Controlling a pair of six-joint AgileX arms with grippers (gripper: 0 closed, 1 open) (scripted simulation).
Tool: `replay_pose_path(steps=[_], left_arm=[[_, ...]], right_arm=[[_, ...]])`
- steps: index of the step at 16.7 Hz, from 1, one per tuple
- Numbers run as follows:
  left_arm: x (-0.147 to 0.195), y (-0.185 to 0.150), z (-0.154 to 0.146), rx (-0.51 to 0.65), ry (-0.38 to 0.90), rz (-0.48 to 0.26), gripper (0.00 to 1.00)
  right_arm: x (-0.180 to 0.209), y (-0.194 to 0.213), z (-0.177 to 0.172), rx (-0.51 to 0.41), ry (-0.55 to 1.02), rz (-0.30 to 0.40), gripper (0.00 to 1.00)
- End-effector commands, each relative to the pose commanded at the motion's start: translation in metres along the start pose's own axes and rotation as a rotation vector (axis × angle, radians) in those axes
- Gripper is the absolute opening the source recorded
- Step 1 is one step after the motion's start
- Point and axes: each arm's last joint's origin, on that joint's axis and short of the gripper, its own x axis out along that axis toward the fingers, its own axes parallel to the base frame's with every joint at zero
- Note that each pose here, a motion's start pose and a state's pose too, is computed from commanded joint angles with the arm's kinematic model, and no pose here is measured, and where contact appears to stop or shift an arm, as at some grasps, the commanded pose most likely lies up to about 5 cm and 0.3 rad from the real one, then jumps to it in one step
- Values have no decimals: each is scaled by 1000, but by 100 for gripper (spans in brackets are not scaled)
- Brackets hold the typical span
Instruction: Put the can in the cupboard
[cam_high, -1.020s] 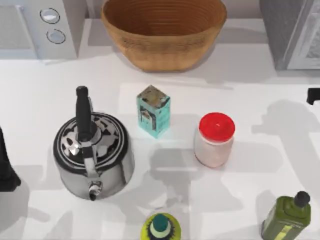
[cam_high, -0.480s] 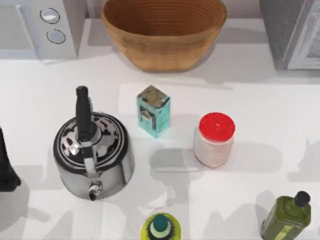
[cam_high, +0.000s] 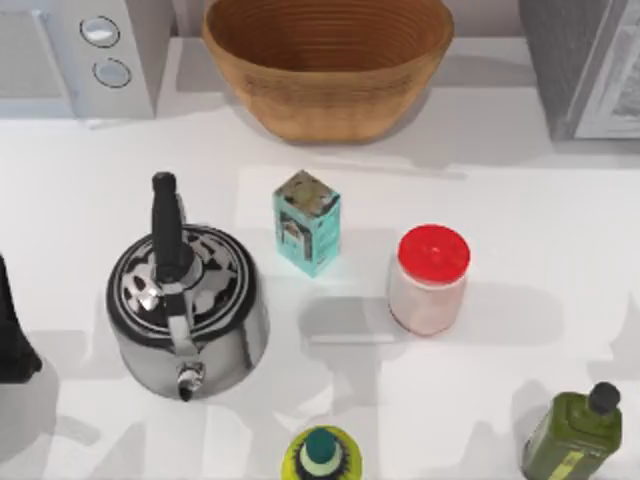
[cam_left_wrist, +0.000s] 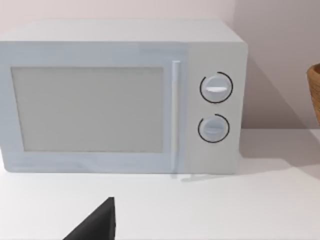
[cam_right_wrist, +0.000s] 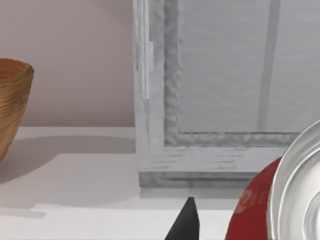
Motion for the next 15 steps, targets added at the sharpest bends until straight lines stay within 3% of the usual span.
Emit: replay_pose_path(steps=[4,7,10,15], left_arm=[[0,0,0,0,0,0,100],[0,0,0,0,0,0,100],[0,0,0,0,0,0,100],[0,0,0,0,0,0,100]], right_arm=[[0,2,8,3,7,16,0],[2,5,40,5,23,49,0],[9,10,96,5,32,76,0],[41,22,217,4,0,90,0]])
